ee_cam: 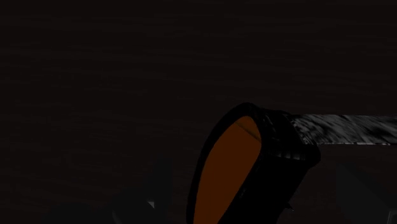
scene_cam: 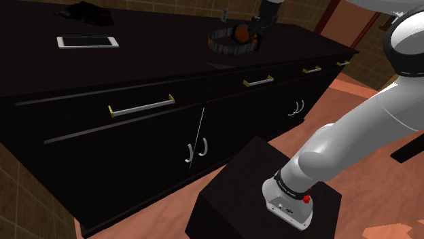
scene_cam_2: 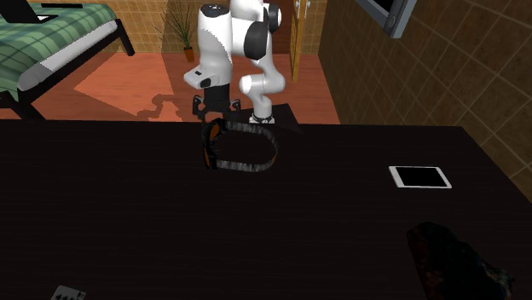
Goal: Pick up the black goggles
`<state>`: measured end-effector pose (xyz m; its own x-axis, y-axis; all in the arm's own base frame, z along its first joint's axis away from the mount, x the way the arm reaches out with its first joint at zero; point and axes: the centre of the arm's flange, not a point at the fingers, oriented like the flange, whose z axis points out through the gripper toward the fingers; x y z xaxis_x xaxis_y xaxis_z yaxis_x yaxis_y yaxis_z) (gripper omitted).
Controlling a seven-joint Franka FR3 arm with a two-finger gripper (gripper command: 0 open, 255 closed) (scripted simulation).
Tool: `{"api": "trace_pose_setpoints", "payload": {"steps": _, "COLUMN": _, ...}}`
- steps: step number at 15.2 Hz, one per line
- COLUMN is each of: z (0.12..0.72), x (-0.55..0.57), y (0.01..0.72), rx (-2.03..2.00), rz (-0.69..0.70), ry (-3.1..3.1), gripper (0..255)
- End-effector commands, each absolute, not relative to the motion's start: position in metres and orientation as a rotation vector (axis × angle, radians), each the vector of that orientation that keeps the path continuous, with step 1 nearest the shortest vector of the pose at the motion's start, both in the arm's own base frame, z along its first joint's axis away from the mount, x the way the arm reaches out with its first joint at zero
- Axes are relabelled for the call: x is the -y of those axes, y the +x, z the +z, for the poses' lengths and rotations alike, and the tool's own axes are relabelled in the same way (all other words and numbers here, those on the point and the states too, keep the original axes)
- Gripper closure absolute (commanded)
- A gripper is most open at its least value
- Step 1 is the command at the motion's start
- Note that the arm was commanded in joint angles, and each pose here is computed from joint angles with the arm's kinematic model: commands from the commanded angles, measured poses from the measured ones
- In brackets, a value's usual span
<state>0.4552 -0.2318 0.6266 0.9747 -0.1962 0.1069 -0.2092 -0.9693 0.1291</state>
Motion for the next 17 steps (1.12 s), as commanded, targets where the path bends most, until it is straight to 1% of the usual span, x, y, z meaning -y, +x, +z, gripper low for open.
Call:
{"api": "trace_pose_setpoints", "payload": {"steps": 1, "z": 0.623, "x": 0.231, "y": 0.455, "rx": 0.307, "rz": 0.141, "ry": 2.982, "gripper": 0}}
{"api": "trace_pose_setpoints", "payload": {"steps": 2, "z": 0.624, "x": 0.231, "y": 0.455, "rx": 0.308, "rz": 0.141, "ry": 2.982, "gripper": 255}}
{"api": "trace_pose_setpoints", "payload": {"steps": 11, "z": 0.623, "x": 0.231, "y": 0.455, "rx": 0.307, "rz": 0.141, "ry": 2.982, "gripper": 255}}
{"api": "trace_pose_setpoints", "payload": {"steps": 17, "z": 0.655, "x": 0.231, "y": 0.455, "rx": 0.307, "rz": 0.141, "ry": 2.982, "gripper": 255}}
